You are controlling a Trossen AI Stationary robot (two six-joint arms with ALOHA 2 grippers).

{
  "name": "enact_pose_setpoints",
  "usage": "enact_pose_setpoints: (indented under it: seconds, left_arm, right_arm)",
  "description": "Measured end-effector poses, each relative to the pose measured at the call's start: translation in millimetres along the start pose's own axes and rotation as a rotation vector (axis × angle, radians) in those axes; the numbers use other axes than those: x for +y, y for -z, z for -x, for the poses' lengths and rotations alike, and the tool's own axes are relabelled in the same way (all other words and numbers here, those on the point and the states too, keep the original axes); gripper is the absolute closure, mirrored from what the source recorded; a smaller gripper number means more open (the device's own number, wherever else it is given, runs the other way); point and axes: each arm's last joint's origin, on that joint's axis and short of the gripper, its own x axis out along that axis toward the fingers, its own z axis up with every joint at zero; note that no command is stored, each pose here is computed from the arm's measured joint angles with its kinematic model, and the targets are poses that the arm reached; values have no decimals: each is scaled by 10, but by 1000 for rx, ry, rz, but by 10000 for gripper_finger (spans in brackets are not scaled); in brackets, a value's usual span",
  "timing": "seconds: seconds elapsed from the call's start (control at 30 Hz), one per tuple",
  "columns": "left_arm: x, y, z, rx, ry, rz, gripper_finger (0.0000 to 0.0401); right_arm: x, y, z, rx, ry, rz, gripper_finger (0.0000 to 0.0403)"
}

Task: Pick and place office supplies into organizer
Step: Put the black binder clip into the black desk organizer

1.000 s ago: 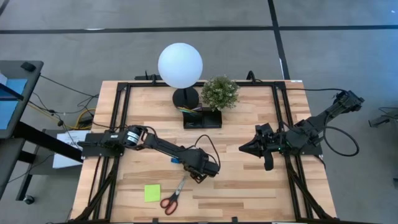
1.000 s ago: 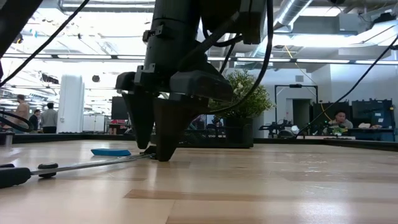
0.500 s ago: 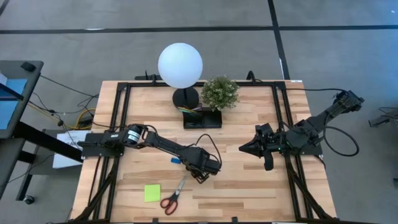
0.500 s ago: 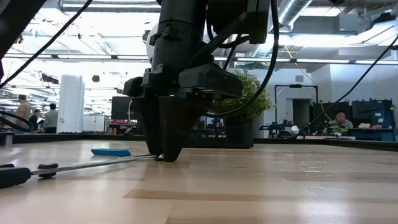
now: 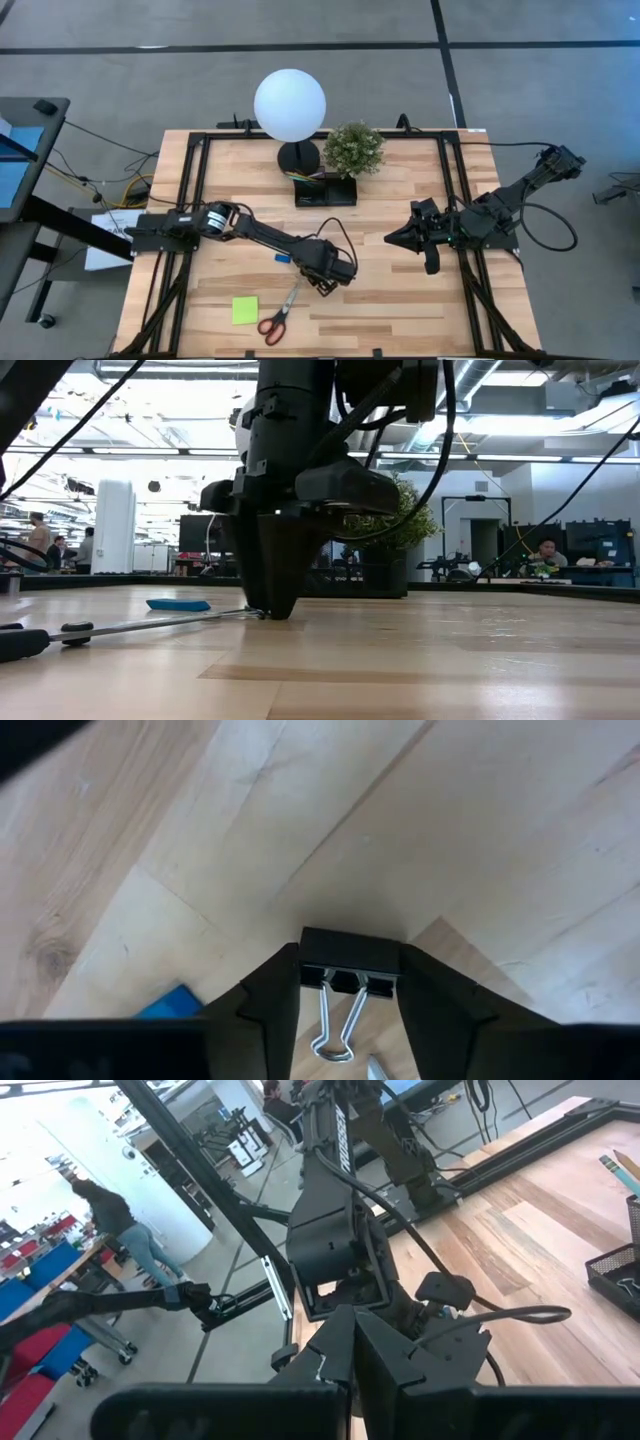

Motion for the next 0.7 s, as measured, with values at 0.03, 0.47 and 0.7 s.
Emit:
enact_pose_setpoints:
  seconds: [0.03,0.47,0.7]
  left_arm:
    - [1,-9,35,-4,-10,-7,267]
    - [584,-783,613,-174,-180,4,276]
    - [1003,-1102,616,-131,-261,-81,275]
  right_arm:
    - [0,0,0,0,0,0,402]
    - [9,-12,0,-12,-8,-7,402]
    - [9,-12,-1,-12,-8,-7,402]
